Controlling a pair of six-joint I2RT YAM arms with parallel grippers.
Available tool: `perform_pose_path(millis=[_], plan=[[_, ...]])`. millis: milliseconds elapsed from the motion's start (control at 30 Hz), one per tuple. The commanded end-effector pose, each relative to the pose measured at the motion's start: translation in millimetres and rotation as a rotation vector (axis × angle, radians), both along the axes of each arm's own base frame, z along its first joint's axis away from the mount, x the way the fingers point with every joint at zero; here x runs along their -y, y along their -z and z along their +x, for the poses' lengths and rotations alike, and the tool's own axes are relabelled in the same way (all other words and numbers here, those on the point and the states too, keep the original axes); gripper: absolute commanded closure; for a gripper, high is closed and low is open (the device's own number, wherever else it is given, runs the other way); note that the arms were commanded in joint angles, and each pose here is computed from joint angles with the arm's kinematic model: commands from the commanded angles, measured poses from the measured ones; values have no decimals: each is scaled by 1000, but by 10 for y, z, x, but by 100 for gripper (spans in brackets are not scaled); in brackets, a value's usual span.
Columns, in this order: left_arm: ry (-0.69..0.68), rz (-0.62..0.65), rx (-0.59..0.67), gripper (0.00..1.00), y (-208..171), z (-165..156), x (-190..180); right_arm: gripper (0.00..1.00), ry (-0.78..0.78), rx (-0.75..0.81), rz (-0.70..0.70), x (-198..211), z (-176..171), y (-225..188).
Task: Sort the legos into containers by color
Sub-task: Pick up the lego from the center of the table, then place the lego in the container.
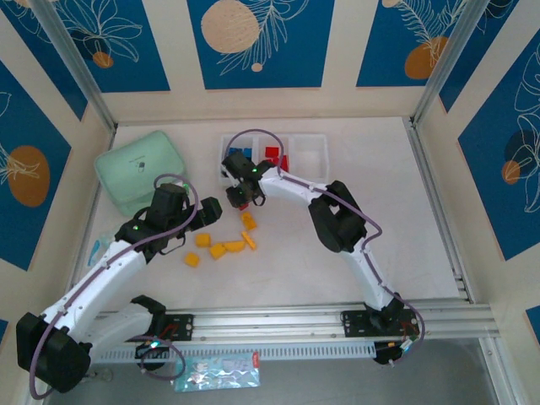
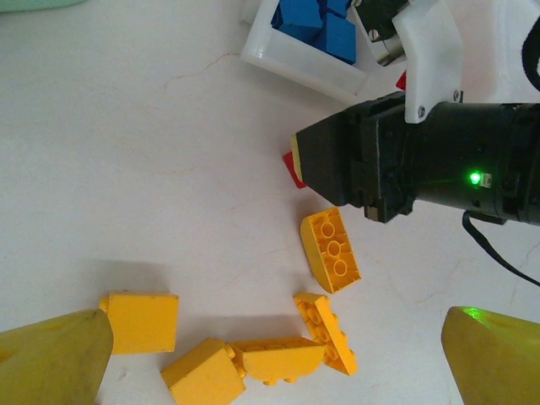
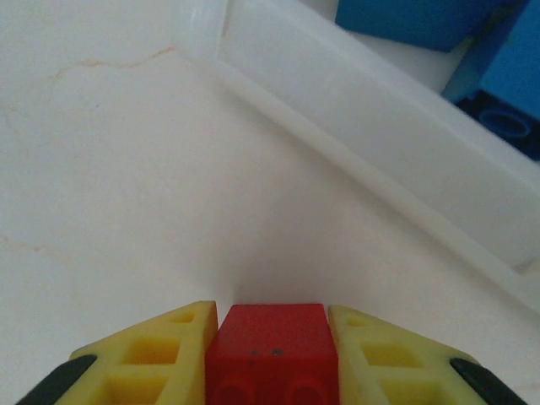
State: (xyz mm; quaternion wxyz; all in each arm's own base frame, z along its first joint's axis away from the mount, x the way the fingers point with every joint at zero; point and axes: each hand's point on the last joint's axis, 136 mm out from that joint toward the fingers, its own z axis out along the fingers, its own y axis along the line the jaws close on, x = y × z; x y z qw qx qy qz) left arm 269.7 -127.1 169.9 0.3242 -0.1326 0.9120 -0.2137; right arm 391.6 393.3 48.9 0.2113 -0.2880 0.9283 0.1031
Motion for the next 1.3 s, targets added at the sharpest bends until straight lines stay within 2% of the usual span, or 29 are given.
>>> perform_pose_path(millis=[0, 233, 533, 633, 700, 767, 833, 967, 1267], plan=[[12, -25, 16, 0, -116, 28, 20, 74, 11, 56, 79, 44, -52, -597], [78, -73, 18, 0, -164, 111, 211, 74, 161, 65, 197, 494, 204, -1068], [152, -117, -4, 0, -45, 352, 523, 73, 315, 83, 157, 1004, 949, -897], [167, -115, -14, 0, 0, 438, 610, 68, 324, 66, 139, 1037, 1151, -808], [163, -124, -8, 0, 18, 500, 643, 55, 327, 55, 104, 1056, 1253, -769], [162, -135, -4, 0, 19, 538, 670, 51, 322, 60, 91, 1049, 1316, -785], [160, -136, -2, 0, 12, 566, 683, 45, 313, 62, 91, 1036, 1312, -817], [158, -137, 0, 0, -12, 569, 681, 43, 298, 81, 99, 1025, 1191, -950], [141, -87, 13, 0, -60, 363, 493, 37, 262, 39, 131, 944, 423, -1079]])
